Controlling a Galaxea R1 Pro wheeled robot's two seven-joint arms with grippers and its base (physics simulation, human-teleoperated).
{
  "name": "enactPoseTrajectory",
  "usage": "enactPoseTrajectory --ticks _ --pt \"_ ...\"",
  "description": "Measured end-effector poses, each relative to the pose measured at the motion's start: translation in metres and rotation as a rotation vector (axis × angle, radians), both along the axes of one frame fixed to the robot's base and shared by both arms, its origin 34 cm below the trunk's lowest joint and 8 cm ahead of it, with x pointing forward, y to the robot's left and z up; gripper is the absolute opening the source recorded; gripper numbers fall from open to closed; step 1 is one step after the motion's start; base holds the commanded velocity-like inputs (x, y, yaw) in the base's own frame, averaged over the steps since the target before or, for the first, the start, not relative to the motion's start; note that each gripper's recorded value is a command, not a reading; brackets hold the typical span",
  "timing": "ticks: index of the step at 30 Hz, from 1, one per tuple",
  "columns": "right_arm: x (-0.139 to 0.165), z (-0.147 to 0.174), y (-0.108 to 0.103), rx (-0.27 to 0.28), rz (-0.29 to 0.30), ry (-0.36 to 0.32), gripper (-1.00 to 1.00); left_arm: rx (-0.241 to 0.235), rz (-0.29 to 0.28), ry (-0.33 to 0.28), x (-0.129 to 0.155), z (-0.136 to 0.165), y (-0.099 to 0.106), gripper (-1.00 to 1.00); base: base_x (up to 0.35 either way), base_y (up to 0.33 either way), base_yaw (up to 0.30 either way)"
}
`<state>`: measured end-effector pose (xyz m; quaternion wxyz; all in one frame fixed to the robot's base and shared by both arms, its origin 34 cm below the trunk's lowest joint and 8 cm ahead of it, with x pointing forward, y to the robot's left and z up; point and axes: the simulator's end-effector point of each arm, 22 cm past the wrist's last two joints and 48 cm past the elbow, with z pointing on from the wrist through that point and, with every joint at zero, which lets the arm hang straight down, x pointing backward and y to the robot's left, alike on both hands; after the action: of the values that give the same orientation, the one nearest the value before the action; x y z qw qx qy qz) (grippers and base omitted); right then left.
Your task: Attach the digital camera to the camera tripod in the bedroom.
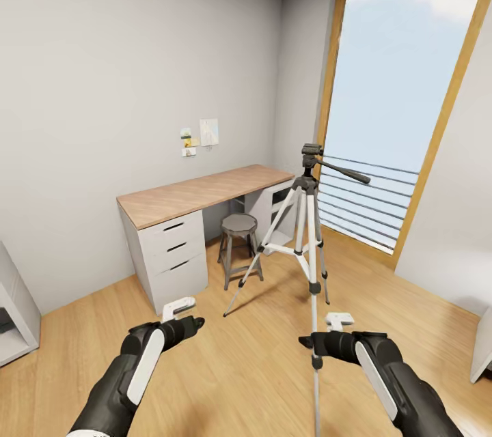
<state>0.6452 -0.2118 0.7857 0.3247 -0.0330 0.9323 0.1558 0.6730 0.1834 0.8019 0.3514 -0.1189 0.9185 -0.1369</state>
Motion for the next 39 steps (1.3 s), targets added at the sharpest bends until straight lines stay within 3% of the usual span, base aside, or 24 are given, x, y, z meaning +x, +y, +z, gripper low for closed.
enactPoseTrajectory --ticks 7,39 --pt "0.002 0.004 0.001 0.017 0.002 -0.006 1.0 -0.011 -0.001 -0.019 0.004 0.007 -0.003 1.0 0.0 0.0 0.0" --pt "0.008 0.018 0.003 0.019 0.02 -0.046 1.0 0.015 -0.038 -0.001 -0.001 -0.008 -0.02 1.0 0.0 0.0 0.0"
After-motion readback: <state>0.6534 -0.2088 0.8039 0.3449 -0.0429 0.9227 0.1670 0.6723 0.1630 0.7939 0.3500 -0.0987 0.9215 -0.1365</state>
